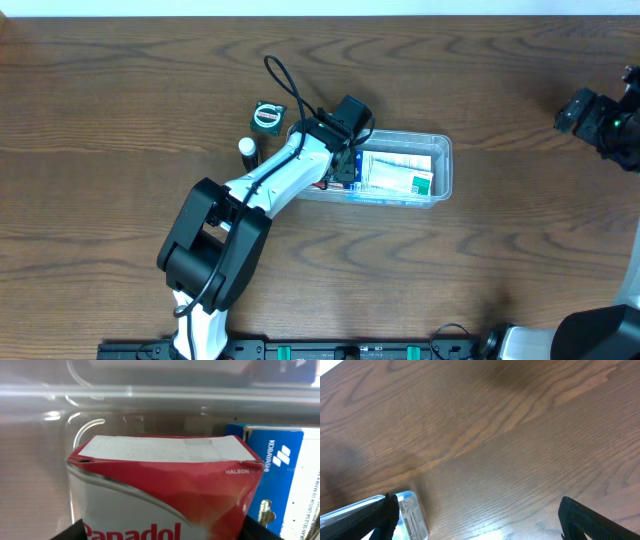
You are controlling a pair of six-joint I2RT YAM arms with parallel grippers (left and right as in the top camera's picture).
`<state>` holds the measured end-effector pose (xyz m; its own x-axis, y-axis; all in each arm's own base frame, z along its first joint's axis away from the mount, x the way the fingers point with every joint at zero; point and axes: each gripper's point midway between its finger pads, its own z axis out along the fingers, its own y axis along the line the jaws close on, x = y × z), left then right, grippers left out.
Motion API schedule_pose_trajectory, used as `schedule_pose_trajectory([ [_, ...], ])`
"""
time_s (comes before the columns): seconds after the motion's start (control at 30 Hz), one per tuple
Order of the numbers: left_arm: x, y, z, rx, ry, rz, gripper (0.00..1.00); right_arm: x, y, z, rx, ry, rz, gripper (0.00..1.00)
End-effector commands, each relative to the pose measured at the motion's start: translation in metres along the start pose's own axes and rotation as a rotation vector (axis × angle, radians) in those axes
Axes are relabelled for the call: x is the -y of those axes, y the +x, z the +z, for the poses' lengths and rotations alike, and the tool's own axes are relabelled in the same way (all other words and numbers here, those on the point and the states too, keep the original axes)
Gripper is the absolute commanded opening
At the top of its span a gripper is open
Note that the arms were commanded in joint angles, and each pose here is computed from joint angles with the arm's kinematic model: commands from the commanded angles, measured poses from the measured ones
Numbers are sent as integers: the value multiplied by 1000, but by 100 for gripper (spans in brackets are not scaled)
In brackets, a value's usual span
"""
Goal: Pack container
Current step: 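Carry the red box over the container and lower it in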
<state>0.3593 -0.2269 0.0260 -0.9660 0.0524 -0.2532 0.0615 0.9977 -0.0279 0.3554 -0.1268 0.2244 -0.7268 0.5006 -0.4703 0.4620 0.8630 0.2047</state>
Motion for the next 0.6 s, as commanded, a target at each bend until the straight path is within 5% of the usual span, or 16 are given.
schedule_pose_trajectory([
  [0.0,-3,2,6,-6,-20,3,67,0,-1,-2,6,0,10,99],
  [0.57,1,-5,-12,30,10,-2,70,0,-1,-2,6,-1,10,99],
])
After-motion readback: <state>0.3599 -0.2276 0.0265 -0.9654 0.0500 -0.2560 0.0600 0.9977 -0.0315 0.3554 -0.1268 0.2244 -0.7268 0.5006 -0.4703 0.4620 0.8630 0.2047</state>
